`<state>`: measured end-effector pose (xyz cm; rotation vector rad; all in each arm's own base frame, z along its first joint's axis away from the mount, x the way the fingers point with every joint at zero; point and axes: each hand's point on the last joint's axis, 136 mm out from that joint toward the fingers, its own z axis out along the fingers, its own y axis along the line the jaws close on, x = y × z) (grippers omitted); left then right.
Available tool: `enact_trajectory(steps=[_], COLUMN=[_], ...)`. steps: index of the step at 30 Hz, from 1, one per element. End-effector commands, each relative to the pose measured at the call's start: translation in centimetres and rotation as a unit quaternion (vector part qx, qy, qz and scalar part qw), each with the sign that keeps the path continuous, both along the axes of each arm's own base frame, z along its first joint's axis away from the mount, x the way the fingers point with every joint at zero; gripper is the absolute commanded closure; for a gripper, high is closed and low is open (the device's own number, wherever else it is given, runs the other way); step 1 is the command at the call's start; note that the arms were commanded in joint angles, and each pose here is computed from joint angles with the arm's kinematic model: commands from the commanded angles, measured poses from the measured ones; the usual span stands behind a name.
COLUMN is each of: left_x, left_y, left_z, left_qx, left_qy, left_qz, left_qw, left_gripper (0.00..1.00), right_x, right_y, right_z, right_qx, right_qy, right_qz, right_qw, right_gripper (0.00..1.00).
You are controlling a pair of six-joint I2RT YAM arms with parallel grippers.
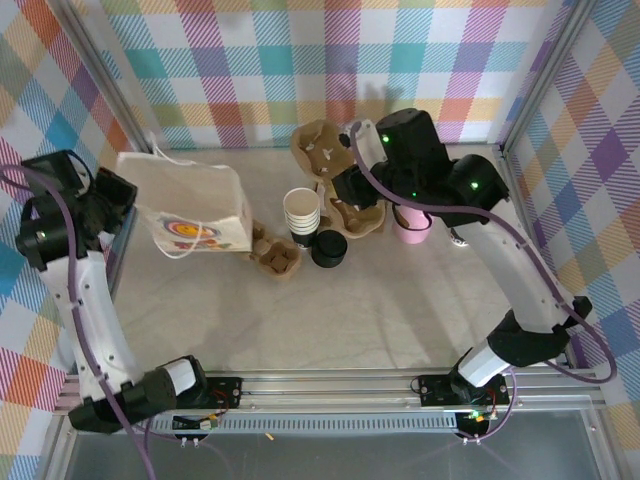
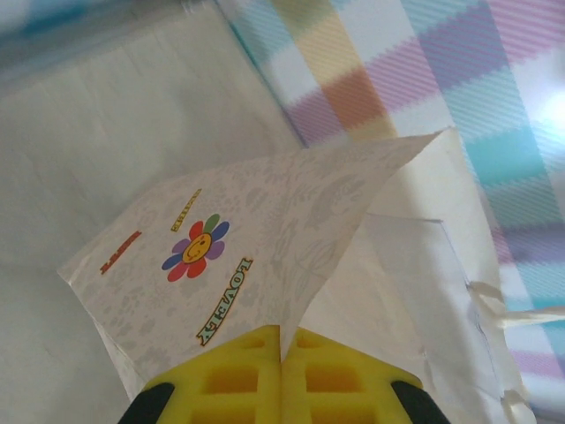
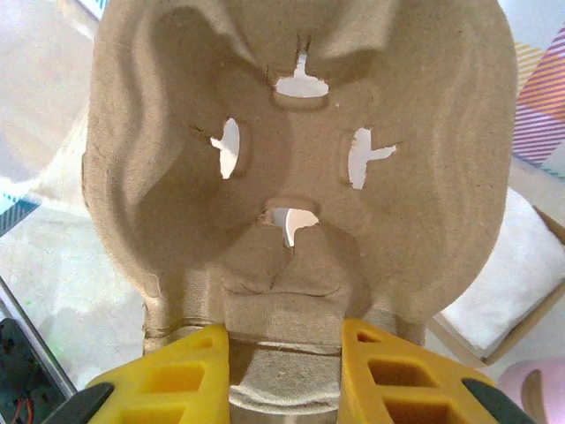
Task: Pack the takeout coffee
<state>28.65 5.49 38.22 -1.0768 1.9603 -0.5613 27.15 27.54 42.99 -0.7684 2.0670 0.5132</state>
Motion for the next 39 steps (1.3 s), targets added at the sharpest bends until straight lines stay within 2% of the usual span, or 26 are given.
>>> enact_trajectory(steps=[1,8,13,17,21,27,39], left_x=[-1.4,-6.0,-8.3,-9.9,-11.0,-11.4,-11.4], left_y=[-4.7,-9.9,-11.6,-12.4,-12.3,-12.1,-11.6], left_z=[0.4,-1.1,-3.3,-5.3,-7.5,-10.3,-11.7], left_qx=[-0.071,-0.121,-0.12,-0.127,-0.133,-0.166,-0.175], left_qy=[-0.025,-0.001,0.067,0.112,0.137,0.136,0.134], left_qz=[-0.046,-0.092,-0.129,-0.142,-0.13,-0.088,-0.053], left_qw=[0.996,0.988,0.982,0.975,0.973,0.973,0.974], left_gripper=[1.0,1.0,1.0,1.0,1.0,1.0,1.0], right_x=[-0.8,-2.6,-3.6,-4.4,-5.0,-5.4,-4.8], right_y=[-2.0,-4.3,-4.8,-4.7,-4.5,-3.8,-2.8], right_z=[0.5,2.4,3.6,3.7,2.9,1.5,1.2], right_qx=[-0.016,-0.006,0.006,0.025,0.045,0.039,0.034], right_qy=[-0.015,-0.057,-0.082,-0.072,-0.054,-0.031,-0.026], right_qz=[-0.01,-0.009,0.007,0.015,0.018,0.039,0.048], right_qw=[1.0,0.998,0.997,0.997,0.997,0.998,0.998], right_gripper=[0.72,0.72,0.72,0.72,0.71,0.71,0.71])
